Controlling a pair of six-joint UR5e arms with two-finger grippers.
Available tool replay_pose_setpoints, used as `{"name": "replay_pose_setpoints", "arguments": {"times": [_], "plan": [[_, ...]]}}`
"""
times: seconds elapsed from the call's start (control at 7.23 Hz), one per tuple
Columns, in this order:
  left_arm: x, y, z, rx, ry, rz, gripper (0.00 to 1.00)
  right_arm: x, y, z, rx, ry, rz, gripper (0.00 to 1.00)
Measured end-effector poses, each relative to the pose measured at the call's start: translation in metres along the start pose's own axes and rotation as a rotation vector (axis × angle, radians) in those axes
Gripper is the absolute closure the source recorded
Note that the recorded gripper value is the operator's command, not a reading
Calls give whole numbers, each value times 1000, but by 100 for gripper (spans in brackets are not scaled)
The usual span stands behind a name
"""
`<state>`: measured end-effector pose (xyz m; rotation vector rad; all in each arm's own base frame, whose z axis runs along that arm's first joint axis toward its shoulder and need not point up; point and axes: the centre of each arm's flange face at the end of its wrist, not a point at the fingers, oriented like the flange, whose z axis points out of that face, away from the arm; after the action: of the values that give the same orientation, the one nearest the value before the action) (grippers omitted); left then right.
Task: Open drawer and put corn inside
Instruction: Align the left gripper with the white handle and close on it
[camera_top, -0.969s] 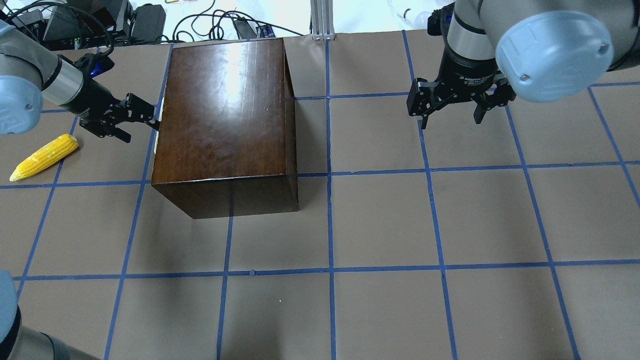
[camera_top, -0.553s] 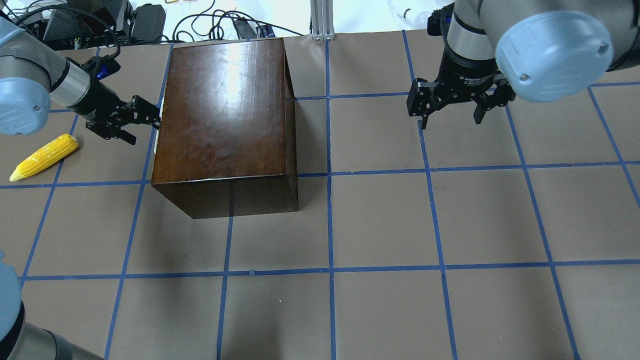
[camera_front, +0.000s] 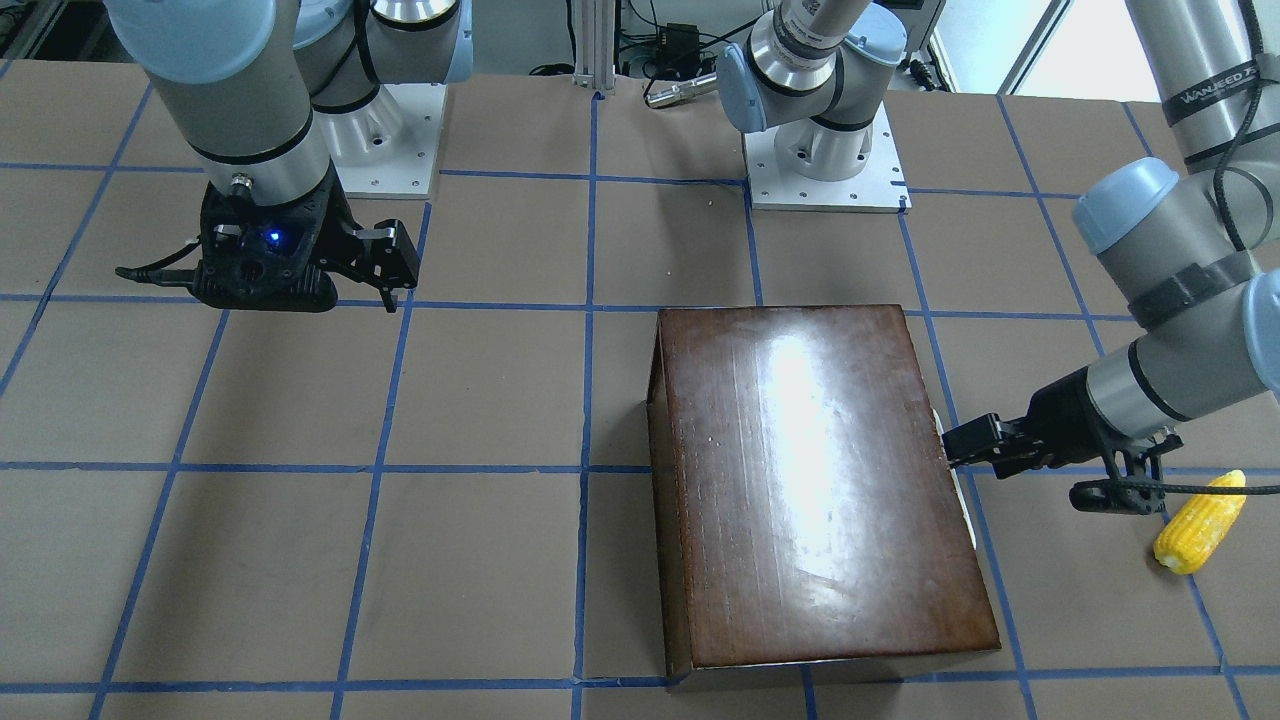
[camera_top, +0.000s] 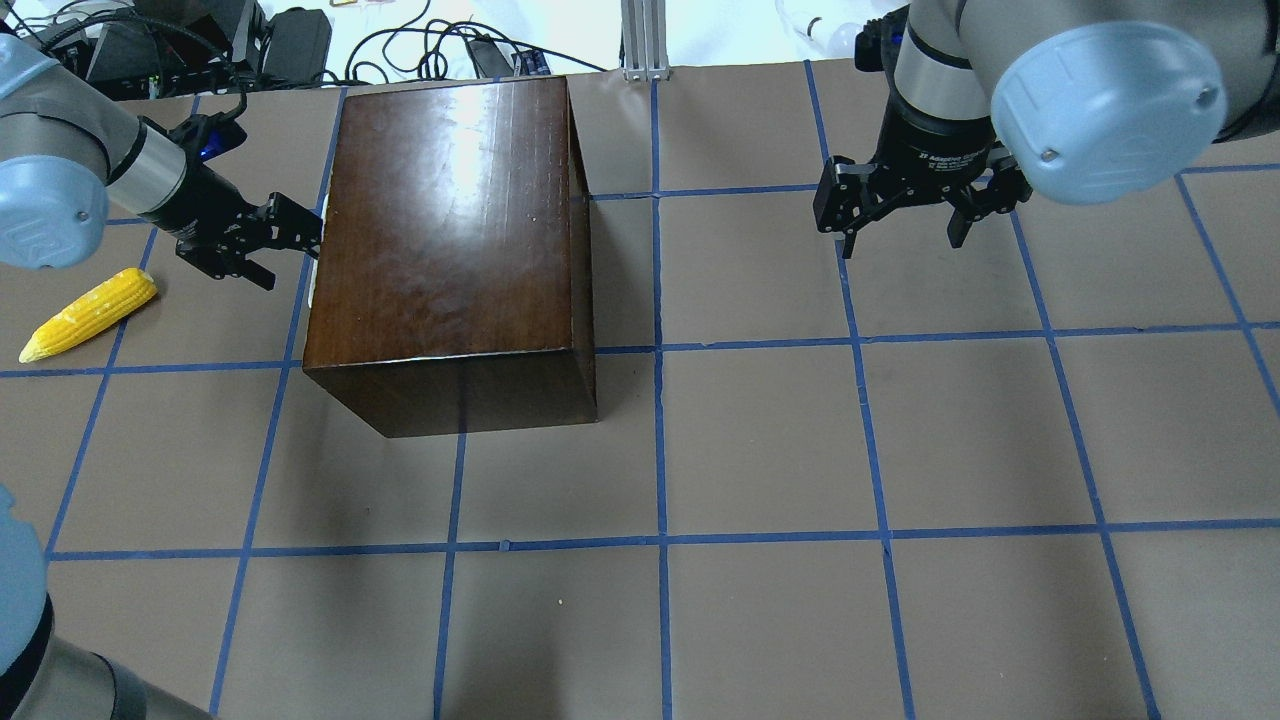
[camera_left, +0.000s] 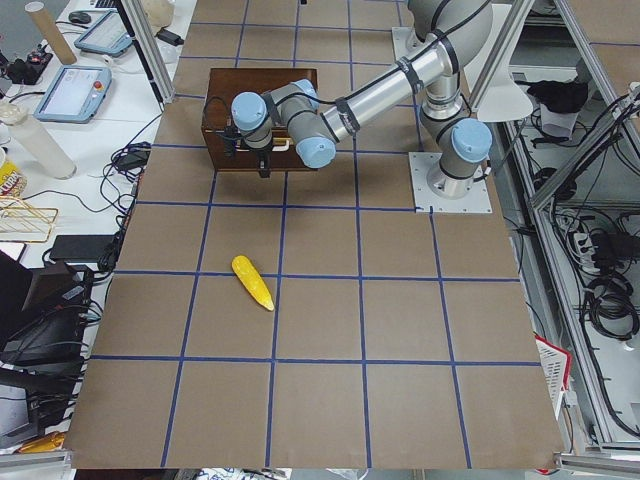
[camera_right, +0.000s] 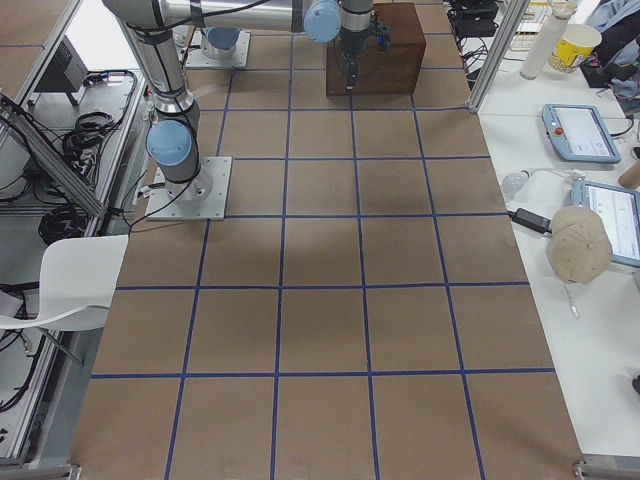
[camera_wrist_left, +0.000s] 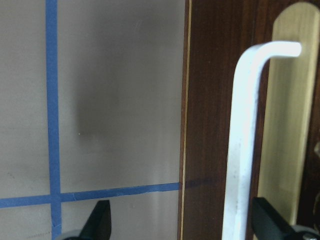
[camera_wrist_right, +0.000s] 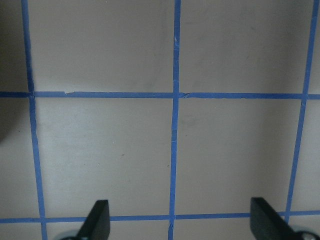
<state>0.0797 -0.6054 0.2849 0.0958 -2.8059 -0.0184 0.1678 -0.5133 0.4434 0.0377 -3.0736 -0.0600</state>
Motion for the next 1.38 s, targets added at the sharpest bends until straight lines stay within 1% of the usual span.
{"name": "replay_pose_setpoints", "arguments": {"times": [0.69,1.38], "plan": [[-8,-4,5,0,-3,0,0,0,0,0,0,0,0,0],[-14,-12,-3,10,-22,12,0,0,0,0,0,0,0,0]]}}
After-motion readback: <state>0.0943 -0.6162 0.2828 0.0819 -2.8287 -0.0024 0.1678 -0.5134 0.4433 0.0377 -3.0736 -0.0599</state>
